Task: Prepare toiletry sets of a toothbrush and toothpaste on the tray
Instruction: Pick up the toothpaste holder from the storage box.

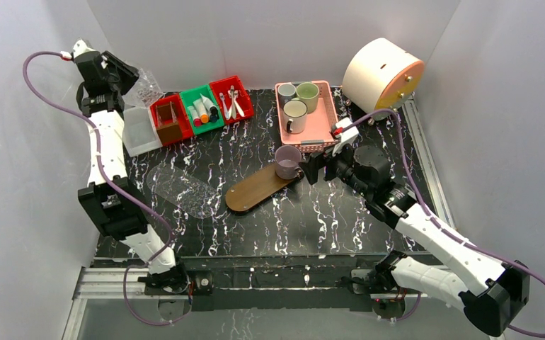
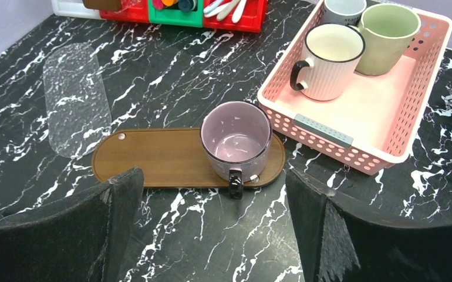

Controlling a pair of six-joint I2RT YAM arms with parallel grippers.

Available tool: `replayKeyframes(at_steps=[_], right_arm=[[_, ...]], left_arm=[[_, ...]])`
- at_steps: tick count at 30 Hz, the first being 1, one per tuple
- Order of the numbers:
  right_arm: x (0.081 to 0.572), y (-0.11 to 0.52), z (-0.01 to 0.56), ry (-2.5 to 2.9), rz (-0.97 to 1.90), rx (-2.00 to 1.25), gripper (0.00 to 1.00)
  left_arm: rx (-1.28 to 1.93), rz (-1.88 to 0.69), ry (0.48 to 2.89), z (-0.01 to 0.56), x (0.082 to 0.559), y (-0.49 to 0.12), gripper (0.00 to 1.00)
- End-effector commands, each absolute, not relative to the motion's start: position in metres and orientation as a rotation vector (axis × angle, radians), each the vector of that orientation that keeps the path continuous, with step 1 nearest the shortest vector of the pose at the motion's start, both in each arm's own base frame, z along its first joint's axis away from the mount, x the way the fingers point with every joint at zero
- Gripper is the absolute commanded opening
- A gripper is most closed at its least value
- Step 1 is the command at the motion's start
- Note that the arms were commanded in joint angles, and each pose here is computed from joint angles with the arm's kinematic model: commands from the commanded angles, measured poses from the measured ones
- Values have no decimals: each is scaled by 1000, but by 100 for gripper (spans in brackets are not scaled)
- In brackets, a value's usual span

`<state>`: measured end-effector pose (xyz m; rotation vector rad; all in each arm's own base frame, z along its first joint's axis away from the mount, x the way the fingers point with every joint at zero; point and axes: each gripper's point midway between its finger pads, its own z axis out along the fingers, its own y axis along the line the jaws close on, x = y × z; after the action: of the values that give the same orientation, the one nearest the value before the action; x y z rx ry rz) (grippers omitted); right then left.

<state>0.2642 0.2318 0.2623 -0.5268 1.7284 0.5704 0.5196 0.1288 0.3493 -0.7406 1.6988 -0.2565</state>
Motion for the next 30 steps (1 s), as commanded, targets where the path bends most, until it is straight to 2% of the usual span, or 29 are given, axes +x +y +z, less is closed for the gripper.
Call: replayKeyframes(at_steps=[1,18,30], right_arm=[[258,237,304,1649,647,-498,99],[260,270,298,1731,787,-538,99],[269,309,297,1815,931,-545,98]], left_arm=[[-690,-508,1623,379,505,91,5],[-587,-1089,1530,372,442,-17,2],[-450,-1187,1643,320,403,-108,2]])
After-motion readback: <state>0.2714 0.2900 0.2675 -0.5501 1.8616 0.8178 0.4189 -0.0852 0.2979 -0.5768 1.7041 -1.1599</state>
